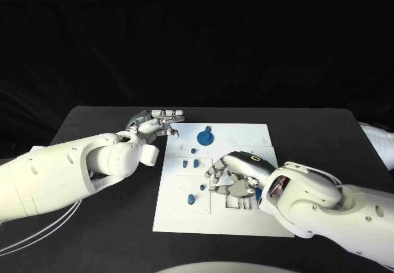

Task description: Assemble the parts on the task board

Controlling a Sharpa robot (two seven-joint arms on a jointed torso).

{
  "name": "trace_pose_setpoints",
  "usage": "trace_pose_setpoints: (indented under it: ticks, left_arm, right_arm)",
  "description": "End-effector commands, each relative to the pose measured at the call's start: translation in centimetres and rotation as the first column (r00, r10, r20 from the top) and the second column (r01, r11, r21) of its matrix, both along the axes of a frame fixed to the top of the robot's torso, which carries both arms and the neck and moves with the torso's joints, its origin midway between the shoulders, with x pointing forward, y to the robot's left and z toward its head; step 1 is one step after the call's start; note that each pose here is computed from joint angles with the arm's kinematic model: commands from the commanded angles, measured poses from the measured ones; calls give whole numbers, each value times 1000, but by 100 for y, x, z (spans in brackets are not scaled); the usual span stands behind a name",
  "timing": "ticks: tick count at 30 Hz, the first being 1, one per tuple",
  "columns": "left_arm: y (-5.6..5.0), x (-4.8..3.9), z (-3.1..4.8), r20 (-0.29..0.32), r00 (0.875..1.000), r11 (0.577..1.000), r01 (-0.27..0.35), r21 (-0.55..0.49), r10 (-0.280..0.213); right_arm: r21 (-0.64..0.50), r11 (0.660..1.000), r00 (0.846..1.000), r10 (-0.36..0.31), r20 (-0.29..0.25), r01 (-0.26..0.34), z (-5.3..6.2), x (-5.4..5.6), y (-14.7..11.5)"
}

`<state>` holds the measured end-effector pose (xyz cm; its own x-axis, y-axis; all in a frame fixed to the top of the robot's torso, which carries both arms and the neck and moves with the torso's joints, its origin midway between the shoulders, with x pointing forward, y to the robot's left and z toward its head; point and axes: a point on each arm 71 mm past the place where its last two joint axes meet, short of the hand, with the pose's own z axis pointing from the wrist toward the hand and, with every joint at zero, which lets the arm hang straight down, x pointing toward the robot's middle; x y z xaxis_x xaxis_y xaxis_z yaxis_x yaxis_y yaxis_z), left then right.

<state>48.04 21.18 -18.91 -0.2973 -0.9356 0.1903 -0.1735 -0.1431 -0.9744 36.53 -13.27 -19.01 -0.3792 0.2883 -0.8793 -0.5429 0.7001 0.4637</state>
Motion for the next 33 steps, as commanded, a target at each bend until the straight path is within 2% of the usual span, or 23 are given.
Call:
trace_pose_setpoints:
  ticks: [1, 2, 4, 6, 10, 13, 17, 23, 33]
  left_arm:
    - [-16, -9, 4, 5, 1000, 1000, 19, -8, -19]
    - [-16, -10, 3, 5, 1000, 1000, 19, -8, -19]
    - [-14, -14, 1, 4, 1000, 1000, 20, -8, -20]
    - [-12, -16, -1, 3, 1000, 1000, 20, -8, -20]
    - [-8, -16, -7, 2, 1000, 1000, 20, -7, -20]
    - [-9, -17, -13, 1, 1000, 1000, 20, -8, -20]
    - [-19, -19, -22, -1, 1000, 1000, 24, -9, -24]
    - [-13, -21, -35, -4, 1000, 1000, 24, -9, -24]
    - [-4, -26, -40, -5, 1000, 1000, 24, -9, -24]
  right_arm:
    - [27, 990, 985, -134, -108, 137, 25, 19, -259]
    - [11, 986, 979, -165, -117, 168, 27, 23, -344]
    - [-36, 968, 956, -249, -152, 247, 5, 22, -568]
    - [-73, 951, 933, -309, -181, 301, -35, -5, -730]
    - [-113, 927, 906, -373, -200, 357, -85, -53, -888]
    - [-150, 908, 890, -414, -188, 391, -115, -81, -976]
    - [-211, 888, 883, -444, -151, 410, -138, -106, -1029]
    - [-284, 867, 886, -452, -102, 409, -165, -112, -1048]
    - [-342, 858, 897, -434, -87, 382, -248, -135, -982]
